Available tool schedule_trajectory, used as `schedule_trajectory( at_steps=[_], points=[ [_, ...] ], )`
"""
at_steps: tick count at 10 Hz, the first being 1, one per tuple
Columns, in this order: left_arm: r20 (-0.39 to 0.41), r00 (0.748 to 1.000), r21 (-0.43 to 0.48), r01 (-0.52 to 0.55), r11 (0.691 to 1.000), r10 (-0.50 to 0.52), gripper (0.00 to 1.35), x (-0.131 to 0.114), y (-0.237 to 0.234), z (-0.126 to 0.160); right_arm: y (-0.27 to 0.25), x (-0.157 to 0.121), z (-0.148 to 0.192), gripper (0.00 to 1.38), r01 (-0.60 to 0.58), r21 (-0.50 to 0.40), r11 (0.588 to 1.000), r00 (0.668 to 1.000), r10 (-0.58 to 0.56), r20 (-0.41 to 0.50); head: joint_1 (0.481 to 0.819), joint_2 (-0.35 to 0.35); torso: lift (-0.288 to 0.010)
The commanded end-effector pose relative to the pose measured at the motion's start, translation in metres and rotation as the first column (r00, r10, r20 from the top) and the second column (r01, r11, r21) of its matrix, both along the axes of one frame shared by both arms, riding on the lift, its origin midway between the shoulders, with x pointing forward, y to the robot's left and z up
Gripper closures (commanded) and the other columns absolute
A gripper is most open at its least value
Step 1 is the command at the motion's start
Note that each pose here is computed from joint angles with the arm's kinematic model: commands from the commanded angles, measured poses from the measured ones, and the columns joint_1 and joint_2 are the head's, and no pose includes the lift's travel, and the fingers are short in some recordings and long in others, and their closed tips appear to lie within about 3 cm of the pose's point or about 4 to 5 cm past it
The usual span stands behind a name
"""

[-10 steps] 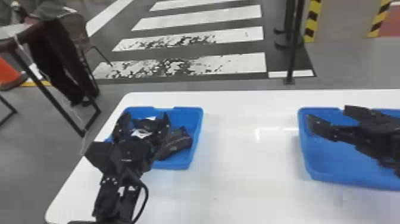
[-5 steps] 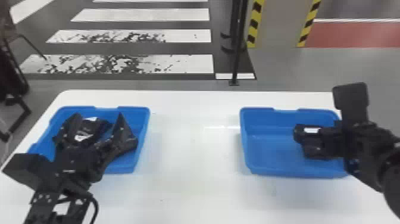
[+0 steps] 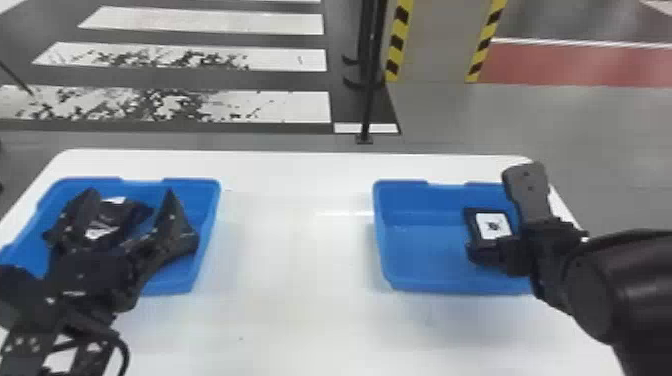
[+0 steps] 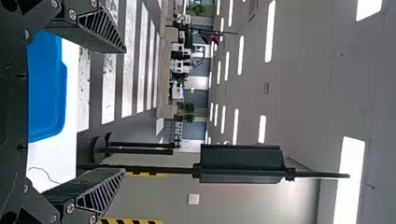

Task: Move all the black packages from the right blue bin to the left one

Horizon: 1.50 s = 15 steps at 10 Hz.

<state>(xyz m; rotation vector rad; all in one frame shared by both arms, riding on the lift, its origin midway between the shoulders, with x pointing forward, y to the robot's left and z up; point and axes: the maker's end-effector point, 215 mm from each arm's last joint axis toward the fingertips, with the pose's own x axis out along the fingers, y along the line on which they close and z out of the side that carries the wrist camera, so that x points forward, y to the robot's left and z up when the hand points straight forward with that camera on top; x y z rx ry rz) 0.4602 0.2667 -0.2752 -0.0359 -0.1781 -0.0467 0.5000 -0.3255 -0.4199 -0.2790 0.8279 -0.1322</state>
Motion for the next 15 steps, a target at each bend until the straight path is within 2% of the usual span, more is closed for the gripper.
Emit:
schedule_trajectory(
  at_steps=[1,5,10,11,12,13,15],
  points=[
    [0.004,1.000,0.000,0.007,1.000,-0.007,0.17,0.001,-0.003,0.001,-0.006,0.002,-0.011,0.15,0.019,0.006,1.000,0.999,-0.019,-0.031,0.695,-0.067,-0.173],
    [0.015,1.000,-0.002,0.020,1.000,-0.020,0.17,0.000,-0.009,0.004,-0.010,0.024,-0.020,0.15,0.041,0.029,0.999,0.999,-0.041,-0.018,0.695,-0.083,-0.173],
    [0.025,0.999,-0.018,0.027,0.999,-0.026,0.17,-0.004,-0.011,0.006,-0.028,0.025,-0.039,0.16,0.095,0.075,0.993,0.995,-0.091,-0.049,0.695,-0.104,-0.173],
    [0.025,0.999,-0.018,0.027,0.999,-0.026,0.17,-0.004,-0.011,0.006,-0.031,0.024,-0.044,0.36,0.102,0.095,0.990,0.994,-0.096,-0.058,0.695,-0.109,-0.173],
    [0.020,0.999,-0.017,0.026,1.000,-0.026,0.17,-0.004,-0.010,0.004,-0.028,0.024,-0.049,0.98,0.103,0.123,0.987,0.993,-0.095,-0.072,0.695,-0.110,-0.173],
    [0.018,1.000,-0.021,0.026,0.999,-0.026,0.17,-0.004,-0.010,0.003,-0.025,0.026,-0.049,1.19,0.098,0.139,0.985,0.994,-0.090,-0.061,0.695,-0.111,-0.173],
    [0.018,0.999,-0.024,0.027,0.999,-0.026,0.17,-0.004,-0.010,0.003,-0.020,0.034,-0.052,1.19,0.082,0.181,0.980,0.996,-0.077,-0.035,0.695,-0.103,-0.173]
  ],
)
